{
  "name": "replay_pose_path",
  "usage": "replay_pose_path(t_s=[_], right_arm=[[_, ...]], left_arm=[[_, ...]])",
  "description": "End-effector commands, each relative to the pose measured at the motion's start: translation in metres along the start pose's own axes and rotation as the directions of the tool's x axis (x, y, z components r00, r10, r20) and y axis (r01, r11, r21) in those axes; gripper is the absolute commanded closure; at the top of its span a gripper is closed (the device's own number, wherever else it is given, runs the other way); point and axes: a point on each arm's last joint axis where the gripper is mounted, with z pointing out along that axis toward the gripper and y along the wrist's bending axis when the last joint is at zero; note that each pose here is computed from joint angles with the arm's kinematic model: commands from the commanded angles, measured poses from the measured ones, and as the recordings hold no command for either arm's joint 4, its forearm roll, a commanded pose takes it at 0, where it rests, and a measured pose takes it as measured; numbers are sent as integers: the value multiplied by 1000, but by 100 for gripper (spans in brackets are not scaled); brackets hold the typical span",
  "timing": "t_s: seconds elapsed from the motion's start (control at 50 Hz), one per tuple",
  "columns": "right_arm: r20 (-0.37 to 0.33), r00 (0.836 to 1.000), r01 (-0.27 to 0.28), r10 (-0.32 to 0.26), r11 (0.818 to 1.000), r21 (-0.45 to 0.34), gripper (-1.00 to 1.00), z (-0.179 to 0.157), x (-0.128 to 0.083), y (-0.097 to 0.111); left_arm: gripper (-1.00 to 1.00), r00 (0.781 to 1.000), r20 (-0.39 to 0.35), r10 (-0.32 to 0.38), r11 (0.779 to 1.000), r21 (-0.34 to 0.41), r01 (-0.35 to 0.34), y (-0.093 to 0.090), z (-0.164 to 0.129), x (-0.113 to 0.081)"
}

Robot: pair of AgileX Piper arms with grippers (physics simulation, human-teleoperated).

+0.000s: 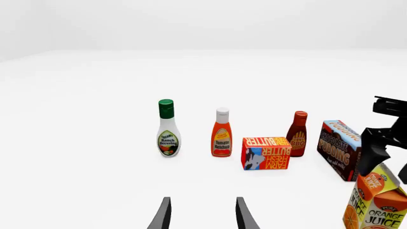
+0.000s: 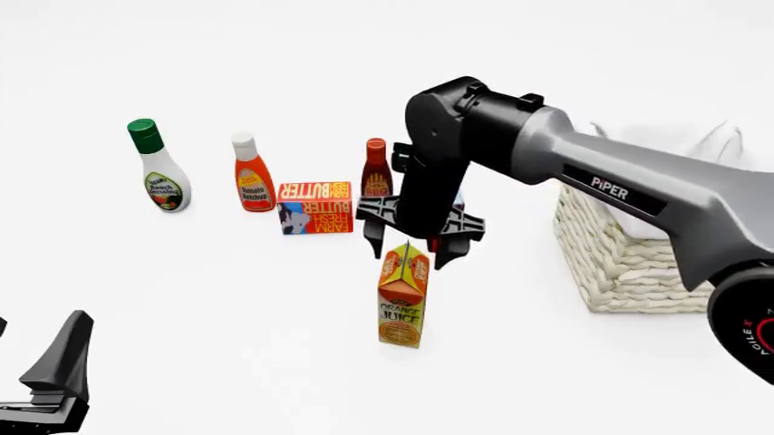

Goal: Pick the orange juice and place it in the basket.

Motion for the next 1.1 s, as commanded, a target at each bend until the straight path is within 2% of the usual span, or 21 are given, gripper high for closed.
replay_pose_path(t_s=[0.02,0.36,0.6,0.9,1.1], right_arm=[[-9,1000,-2,2,1000,10,-100,9,-2,0],[-12,1000,1,-1,1000,12,-100,17,0,1],[-9,1000,-1,1,1000,1,-100,23,10,6],[-14,1000,1,-1,1000,10,-100,30,7,2],[-16,1000,-8,8,1000,10,-100,38,14,1]], left_arm=[[-100,1000,0,0,1000,0,0,0,0,0],[-100,1000,0,0,1000,0,0,0,0,0],[-100,1000,0,0,1000,0,0,0,0,0],[-100,1000,0,0,1000,0,0,0,0,0],[-100,1000,0,1,1000,-2,-1,0,0,0]])
